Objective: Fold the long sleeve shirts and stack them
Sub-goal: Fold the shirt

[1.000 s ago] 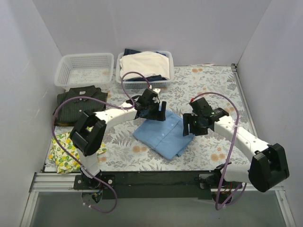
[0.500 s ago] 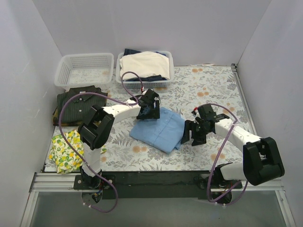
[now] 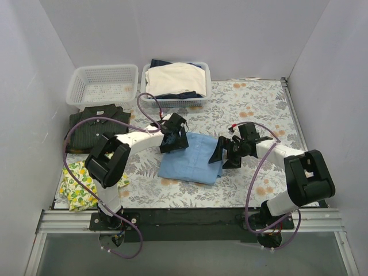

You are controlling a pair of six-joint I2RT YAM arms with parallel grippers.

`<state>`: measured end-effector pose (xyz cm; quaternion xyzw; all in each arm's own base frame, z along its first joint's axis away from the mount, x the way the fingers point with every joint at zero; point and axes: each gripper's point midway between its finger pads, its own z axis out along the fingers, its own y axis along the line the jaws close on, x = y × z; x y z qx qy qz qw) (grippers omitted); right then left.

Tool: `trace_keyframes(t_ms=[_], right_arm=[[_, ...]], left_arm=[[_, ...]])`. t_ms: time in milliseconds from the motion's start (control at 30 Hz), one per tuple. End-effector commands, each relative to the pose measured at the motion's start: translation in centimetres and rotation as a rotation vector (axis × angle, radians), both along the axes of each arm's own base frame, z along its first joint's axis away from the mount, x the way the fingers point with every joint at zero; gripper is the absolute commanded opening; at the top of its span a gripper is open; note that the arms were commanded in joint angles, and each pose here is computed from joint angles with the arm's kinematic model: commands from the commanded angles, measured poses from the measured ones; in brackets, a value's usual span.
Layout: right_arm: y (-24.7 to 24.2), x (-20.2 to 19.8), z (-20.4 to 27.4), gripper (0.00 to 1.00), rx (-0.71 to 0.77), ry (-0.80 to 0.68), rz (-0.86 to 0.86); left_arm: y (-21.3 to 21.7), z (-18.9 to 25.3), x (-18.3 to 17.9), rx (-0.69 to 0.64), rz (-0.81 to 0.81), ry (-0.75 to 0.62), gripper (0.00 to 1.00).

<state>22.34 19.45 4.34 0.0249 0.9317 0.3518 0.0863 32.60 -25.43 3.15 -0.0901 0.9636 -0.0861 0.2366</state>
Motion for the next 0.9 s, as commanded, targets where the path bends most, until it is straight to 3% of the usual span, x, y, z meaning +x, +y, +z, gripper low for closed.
trace_keyframes(t_ms=[0,267,467,567,667,700,800,867], right_arm=[[-0.4,2.3,-2.4,0.96,-0.069,-0.037,-0.023],[1.5,0.9,-5.0,0.89,-0.068,-0.008,0.022],[2.3,-1.3,-7.1,0.71,-0.076,0.059,0.06],[2.8,-1.6,-7.6,0.59,-0.074,0.06,0.08],[3.0,-1.9,-7.9,0.41,-0.077,0.076,0.092],[2.9,-1.9,-7.9,0.27,-0.084,0.075,0.09],[2.3,-1.7,-7.8,0.02,-0.124,0.075,0.088],[1.6,-1.5,-7.7,0.01,-0.178,0.072,0.091]], left_arm=[[2.3,-1.6,-4.2,0.029,0.035,0.143,0.74],[2.7,-2.3,-5.5,0.02,0.048,0.18,0.74],[2.5,-2.3,-5.7,0.005,0.051,0.189,0.74],[2.3,-2.2,-5.7,-0.009,0.054,0.191,0.74],[2.0,-1.9,-5.7,-0.024,0.051,0.186,0.73],[2.0,-1.7,-5.6,-0.024,0.049,0.18,0.74],[1.7,-0.3,-4.6,-0.034,0.041,0.135,0.75],[1.7,1.5,-3.9,-0.036,0.037,0.086,0.77]])
